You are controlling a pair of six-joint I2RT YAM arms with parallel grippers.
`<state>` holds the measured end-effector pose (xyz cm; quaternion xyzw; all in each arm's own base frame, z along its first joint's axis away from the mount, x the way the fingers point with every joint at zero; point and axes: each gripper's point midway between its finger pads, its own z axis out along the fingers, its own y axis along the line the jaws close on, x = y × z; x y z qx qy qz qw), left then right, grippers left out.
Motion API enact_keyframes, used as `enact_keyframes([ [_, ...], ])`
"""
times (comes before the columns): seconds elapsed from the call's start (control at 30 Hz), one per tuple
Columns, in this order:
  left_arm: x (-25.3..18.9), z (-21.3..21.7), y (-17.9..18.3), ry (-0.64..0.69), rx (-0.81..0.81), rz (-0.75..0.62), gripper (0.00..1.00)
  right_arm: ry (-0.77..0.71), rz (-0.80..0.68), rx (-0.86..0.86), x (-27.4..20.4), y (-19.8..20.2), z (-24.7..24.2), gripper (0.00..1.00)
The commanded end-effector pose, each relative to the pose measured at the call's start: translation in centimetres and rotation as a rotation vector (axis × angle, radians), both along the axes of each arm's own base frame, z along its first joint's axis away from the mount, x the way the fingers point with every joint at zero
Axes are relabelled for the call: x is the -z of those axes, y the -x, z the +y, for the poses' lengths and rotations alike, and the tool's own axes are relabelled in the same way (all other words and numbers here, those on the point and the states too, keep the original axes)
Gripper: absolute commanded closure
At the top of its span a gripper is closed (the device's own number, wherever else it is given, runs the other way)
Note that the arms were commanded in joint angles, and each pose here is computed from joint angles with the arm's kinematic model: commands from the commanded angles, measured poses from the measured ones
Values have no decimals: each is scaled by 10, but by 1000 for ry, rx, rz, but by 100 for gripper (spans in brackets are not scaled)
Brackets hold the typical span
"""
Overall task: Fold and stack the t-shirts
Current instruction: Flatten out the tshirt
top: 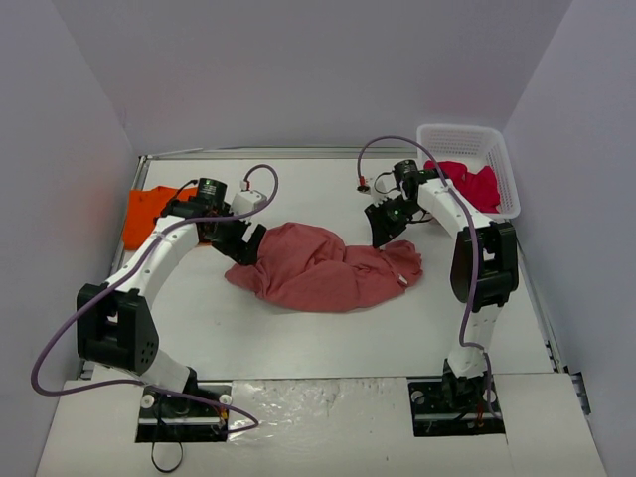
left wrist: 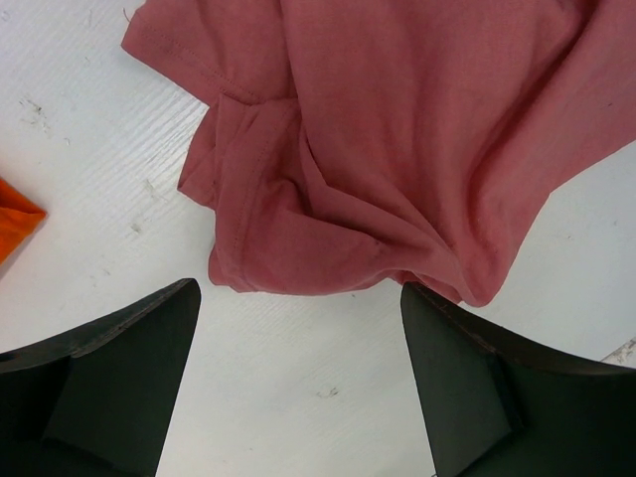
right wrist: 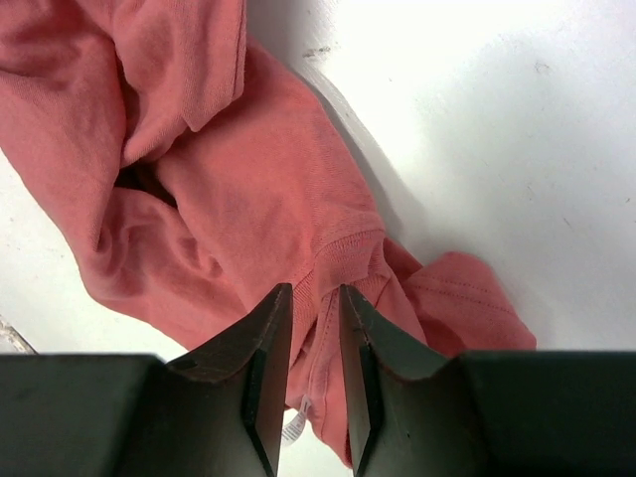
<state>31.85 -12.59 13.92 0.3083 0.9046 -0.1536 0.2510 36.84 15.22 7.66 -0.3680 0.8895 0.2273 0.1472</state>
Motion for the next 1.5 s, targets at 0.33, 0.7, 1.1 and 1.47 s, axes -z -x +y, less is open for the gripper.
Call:
enact_keyframes([
  [0.33,-10,1,-1,26,-8,-29,18,11,10,-4,-7,1,1,59],
  [0.7,-7,3,-1,24,-11,-26,18,28,37,-10,11,-7,2,59],
  [1.1,-5,3,-2,29,-11,-19,18,34,63,-18,20,-2,2,62],
  [1.47,-6,4,-1,28,-9,-22,18,30,83,-28,25,4,3,78],
])
